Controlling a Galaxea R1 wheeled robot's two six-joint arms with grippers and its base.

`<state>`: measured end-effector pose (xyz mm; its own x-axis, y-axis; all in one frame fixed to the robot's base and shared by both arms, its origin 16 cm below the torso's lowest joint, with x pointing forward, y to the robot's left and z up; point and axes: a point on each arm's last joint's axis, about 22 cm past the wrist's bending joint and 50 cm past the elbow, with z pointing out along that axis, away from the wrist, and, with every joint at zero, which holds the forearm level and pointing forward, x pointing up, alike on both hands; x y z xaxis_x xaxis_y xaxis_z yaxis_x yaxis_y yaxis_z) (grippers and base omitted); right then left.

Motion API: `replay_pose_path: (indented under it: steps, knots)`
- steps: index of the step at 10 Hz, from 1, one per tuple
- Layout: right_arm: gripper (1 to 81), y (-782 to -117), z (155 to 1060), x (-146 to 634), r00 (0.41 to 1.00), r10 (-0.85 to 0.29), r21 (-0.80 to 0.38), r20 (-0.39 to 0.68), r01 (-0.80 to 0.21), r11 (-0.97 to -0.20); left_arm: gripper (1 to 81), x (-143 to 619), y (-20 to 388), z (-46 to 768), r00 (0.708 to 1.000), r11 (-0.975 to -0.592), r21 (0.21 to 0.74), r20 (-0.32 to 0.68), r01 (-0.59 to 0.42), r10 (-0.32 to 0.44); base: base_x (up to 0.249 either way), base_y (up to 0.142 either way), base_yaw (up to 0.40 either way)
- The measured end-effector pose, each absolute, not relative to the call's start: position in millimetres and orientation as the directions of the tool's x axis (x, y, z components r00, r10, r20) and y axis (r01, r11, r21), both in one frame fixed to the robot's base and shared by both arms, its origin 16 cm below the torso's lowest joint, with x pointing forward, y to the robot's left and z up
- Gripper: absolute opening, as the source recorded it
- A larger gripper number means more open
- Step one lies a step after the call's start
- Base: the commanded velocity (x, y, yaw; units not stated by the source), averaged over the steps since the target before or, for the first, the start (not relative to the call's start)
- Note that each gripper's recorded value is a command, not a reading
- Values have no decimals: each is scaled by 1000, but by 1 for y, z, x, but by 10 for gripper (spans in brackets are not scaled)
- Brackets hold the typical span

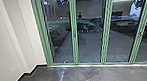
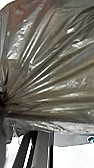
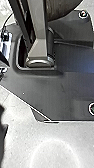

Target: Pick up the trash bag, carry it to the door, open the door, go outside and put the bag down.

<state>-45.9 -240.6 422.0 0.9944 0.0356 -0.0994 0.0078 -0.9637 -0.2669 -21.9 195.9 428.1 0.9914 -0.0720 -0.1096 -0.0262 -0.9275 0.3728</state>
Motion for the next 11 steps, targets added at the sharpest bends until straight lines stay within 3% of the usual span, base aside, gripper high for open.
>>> replay_pose_path:
  steps: [11]
  knots:
    - [811, -241, 422, -46, 995, 35, -267, -97, 8, -964, 10, -22, 196, 428, 991, -927, 373, -110, -28, -74, 0, 0, -296]
